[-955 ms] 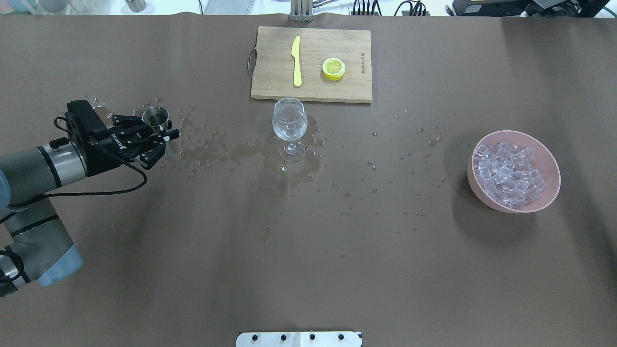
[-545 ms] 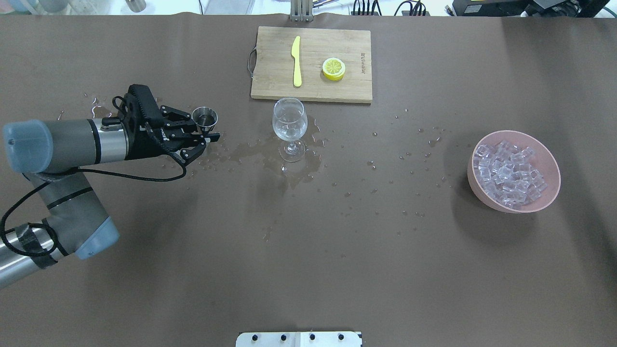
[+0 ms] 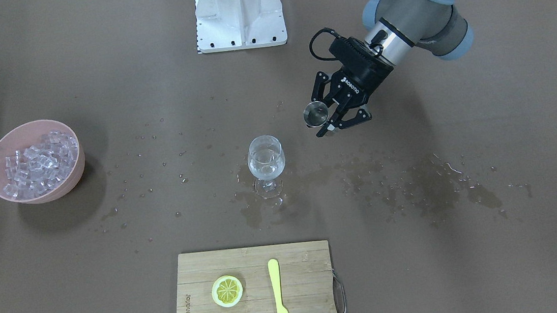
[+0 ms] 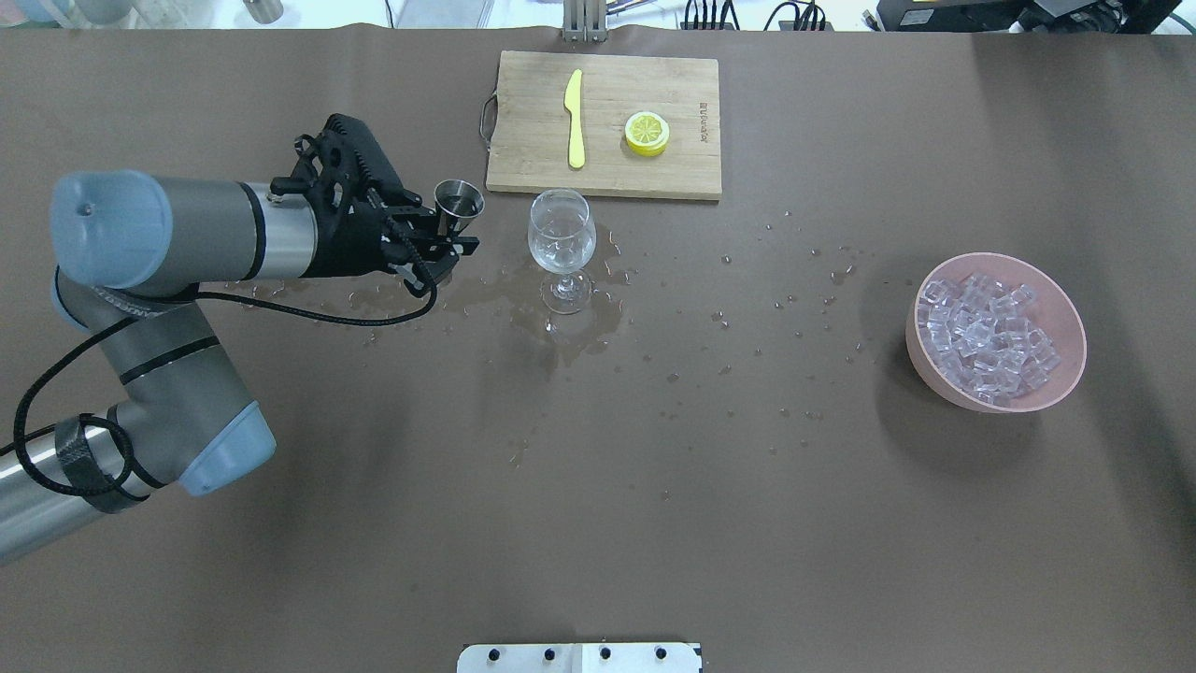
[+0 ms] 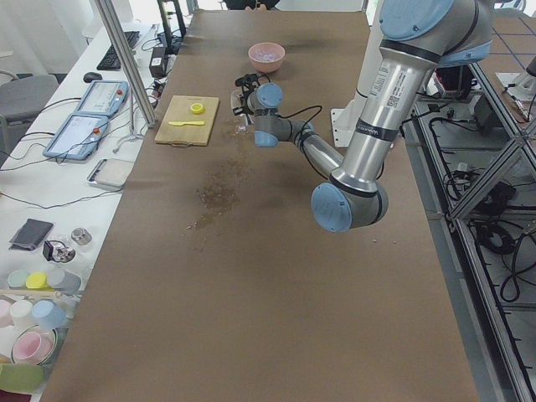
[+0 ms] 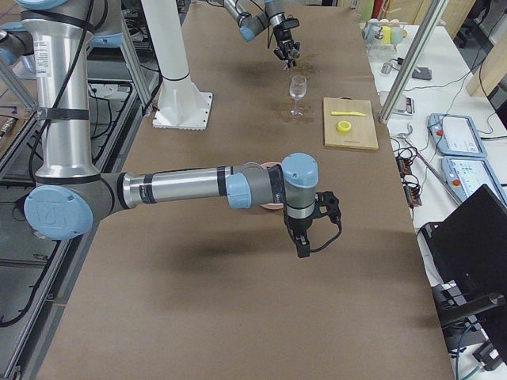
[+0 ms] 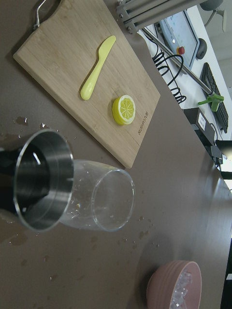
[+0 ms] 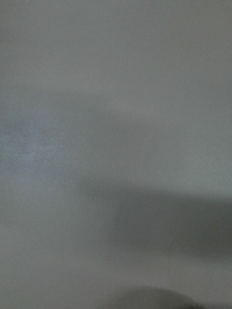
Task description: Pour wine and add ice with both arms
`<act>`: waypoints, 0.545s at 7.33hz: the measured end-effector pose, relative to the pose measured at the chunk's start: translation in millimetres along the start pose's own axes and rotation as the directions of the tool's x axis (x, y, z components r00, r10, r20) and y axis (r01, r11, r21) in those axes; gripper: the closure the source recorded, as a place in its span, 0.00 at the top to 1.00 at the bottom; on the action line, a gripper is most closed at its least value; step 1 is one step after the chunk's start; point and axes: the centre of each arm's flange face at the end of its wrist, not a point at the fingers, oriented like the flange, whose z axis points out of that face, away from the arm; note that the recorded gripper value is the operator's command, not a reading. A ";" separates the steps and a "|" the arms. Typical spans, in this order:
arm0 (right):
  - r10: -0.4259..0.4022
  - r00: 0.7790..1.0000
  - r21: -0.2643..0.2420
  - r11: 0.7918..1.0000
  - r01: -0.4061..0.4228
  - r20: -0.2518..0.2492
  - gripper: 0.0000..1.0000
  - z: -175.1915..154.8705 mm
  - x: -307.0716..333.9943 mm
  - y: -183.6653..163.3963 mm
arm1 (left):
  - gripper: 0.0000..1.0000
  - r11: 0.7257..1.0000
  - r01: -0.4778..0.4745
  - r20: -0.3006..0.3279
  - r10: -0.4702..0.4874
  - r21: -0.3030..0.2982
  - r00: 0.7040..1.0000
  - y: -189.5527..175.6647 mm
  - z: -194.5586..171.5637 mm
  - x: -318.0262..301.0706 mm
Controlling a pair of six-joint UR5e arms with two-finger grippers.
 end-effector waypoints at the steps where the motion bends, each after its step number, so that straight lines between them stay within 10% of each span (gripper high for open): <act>1: 0.000 1.000 -0.001 1.000 0.000 0.000 1.00 0.3 0.0 0.0 | 0.00 0.999 0.012 0.014 -0.012 -0.040 1.000 -19.9 5.4 7.6; 4: 0.001 1.000 -0.002 1.000 -0.001 0.000 1.00 1.2 0.5 0.2 | 0.00 0.986 0.049 0.058 -0.040 -0.157 0.998 -45.6 19.7 17.1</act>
